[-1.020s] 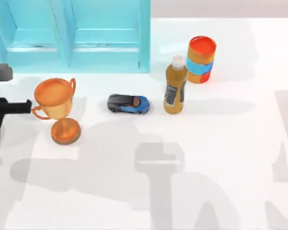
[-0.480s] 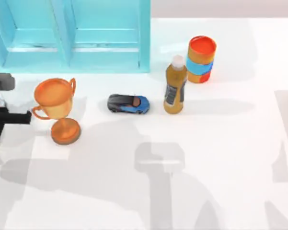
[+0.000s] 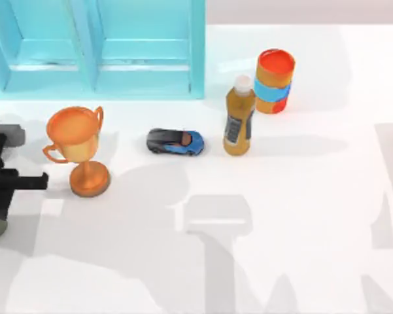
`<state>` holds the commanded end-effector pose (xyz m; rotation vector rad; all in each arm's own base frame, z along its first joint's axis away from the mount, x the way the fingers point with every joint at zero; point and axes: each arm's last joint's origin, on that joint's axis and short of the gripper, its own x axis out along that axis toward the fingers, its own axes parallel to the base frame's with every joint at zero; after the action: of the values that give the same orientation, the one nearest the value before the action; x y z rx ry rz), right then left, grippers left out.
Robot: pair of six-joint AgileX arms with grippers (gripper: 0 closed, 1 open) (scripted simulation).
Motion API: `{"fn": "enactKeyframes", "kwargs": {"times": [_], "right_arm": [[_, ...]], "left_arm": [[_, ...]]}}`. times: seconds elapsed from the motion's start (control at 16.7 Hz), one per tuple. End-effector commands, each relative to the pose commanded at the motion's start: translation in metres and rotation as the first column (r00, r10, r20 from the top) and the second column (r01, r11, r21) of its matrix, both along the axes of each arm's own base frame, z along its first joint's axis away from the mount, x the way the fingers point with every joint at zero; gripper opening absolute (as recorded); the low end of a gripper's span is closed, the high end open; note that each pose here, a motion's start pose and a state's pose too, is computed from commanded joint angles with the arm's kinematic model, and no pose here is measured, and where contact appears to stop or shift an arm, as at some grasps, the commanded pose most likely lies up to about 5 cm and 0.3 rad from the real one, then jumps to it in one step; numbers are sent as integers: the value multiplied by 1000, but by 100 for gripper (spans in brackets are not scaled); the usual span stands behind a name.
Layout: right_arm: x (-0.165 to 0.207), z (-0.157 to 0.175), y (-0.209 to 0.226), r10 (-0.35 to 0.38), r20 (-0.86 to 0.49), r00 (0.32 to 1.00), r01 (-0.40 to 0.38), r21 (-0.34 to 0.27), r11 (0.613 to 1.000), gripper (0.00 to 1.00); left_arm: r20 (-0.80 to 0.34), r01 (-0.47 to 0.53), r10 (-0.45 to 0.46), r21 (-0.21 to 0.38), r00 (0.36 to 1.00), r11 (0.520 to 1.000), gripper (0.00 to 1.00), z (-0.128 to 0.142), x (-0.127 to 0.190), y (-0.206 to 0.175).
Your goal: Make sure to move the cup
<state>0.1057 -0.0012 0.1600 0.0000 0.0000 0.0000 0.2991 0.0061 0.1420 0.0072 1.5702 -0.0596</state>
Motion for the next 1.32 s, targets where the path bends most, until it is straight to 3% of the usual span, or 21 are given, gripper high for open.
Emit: {"fn": "enactKeyframes", "kwargs": {"times": [0.3, 1.08, 1.32], "right_arm": [[0, 0, 0, 0, 0, 1000, 0, 0, 1000, 100], [0, 0, 0, 0, 0, 1000, 0, 0, 1000, 100], [0, 0, 0, 0, 0, 1000, 0, 0, 1000, 100]], "left_arm": [[28, -23, 23, -20, 999, 1000, 0, 3, 4, 1], [28, -23, 23, -20, 999, 1000, 98, 3, 4, 1], [28, -23, 23, -20, 999, 1000, 100, 3, 4, 1]]}}
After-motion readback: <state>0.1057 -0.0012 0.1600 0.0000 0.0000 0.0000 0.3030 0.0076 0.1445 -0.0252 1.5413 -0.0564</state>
